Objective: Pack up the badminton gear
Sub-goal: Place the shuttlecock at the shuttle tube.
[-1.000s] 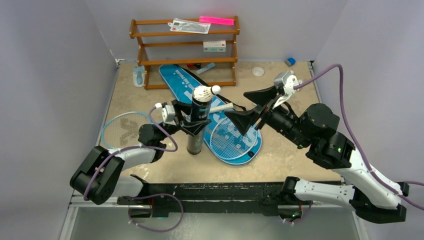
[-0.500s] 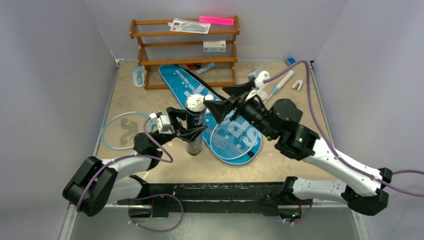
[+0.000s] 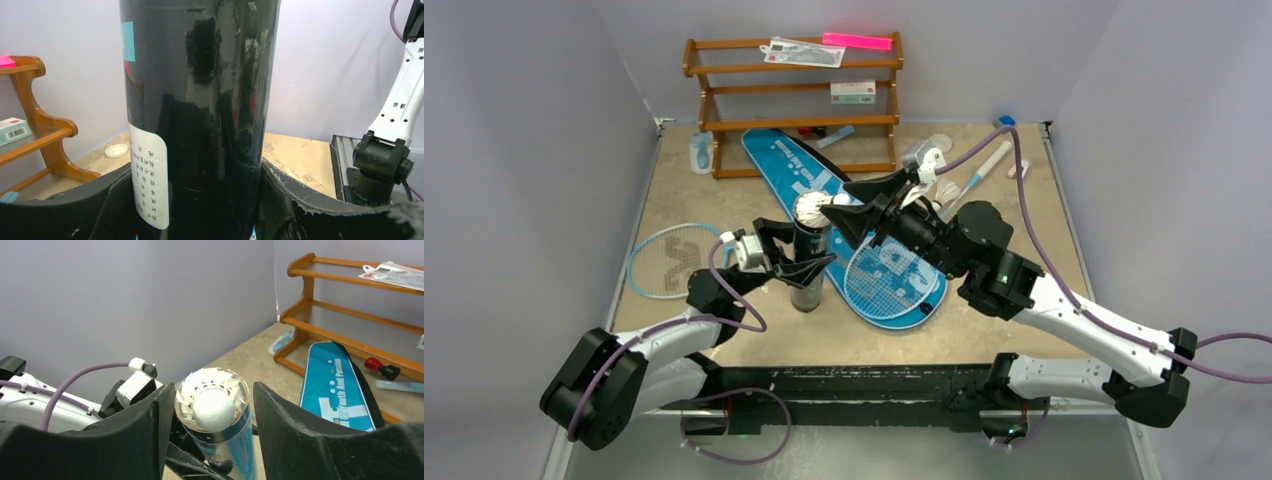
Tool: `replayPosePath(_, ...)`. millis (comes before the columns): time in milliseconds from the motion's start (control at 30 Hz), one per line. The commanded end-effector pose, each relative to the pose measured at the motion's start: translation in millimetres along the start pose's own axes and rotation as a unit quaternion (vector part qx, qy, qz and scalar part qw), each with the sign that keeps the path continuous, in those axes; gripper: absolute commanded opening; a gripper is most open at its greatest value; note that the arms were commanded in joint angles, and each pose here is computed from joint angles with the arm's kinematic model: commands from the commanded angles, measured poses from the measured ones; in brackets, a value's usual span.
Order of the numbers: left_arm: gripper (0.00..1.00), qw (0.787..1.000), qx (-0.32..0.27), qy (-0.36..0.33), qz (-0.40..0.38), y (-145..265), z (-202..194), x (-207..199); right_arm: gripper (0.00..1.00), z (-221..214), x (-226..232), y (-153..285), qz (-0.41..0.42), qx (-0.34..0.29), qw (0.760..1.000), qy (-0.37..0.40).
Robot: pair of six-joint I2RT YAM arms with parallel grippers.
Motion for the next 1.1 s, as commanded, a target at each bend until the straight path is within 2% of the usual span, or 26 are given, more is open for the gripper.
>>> replayPosePath(0,0.34,1.0,-0.016,-0.018,-0.002,-0.2,6.6,-1.9,0.61,13.5,3.8,3.4,0.014,-0.033,0.999,-0.003)
replayPosePath(100,0.34,1.0,-0.016,-0.015,-0.005,0.0,5.4,-2.7,0.61,10.1,3.8,3.0,0.014,-0.031,0.999,-0.004)
replayPosePath(267,0.35,1.0,-0.018,-0.011,-0.007,1.8,4.0,-4.0,0.41,8.5,4.7,0.8,0.018,-0.028,0.999,-0.005)
replayPosePath(367,0.59,1.0,-0.015,-0.01,0.0,3.0,3.5,-3.2,0.31,11.9,6.0,0.3,0.02,-0.029,0.999,-0.004)
replayPosePath(467,0.66,1.0,-0.008,-0.009,0.007,4.2,2.8,-2.3,0.23,13.5,6.4,-0.9,0.02,-0.021,1.0,-0.001)
replayPosePath(667,0.73,1.0,0.008,-0.009,0.023,7.1,3.0,-0.5,0.18,17.7,10.3,-1.9,0.03,-0.004,1.0,0.001)
replayPosePath(767,0.92,0.999,0.018,-0.011,0.034,8.9,5.6,0.2,0.16,20.6,13.7,-5.1,0.04,0.015,0.999,0.004)
replayPosePath(800,0.95,0.999,0.02,-0.011,0.038,9.5,6.5,0.7,0.16,21.0,14.5,-6.9,0.041,0.021,0.999,0.005)
replayPosePath(900,1.0,0.999,0.027,-0.015,0.044,11.0,8.2,0.8,0.16,21.1,17.3,-11.9,0.046,0.047,0.998,0.006)
replayPosePath(1067,1.0,0.998,0.033,-0.014,0.047,12.5,9.9,-0.3,0.15,20.5,19.1,-16.3,0.049,0.074,0.996,0.009)
Point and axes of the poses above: each gripper's point midway between its finger pads, its own y axis back along the fingers, its own x axis along the line the jaws close on, z = x × y, the point moved 5 cm from there along y, back along the fingers, and after that the axes turned 4 degrees about y, right-handed, at the moved point
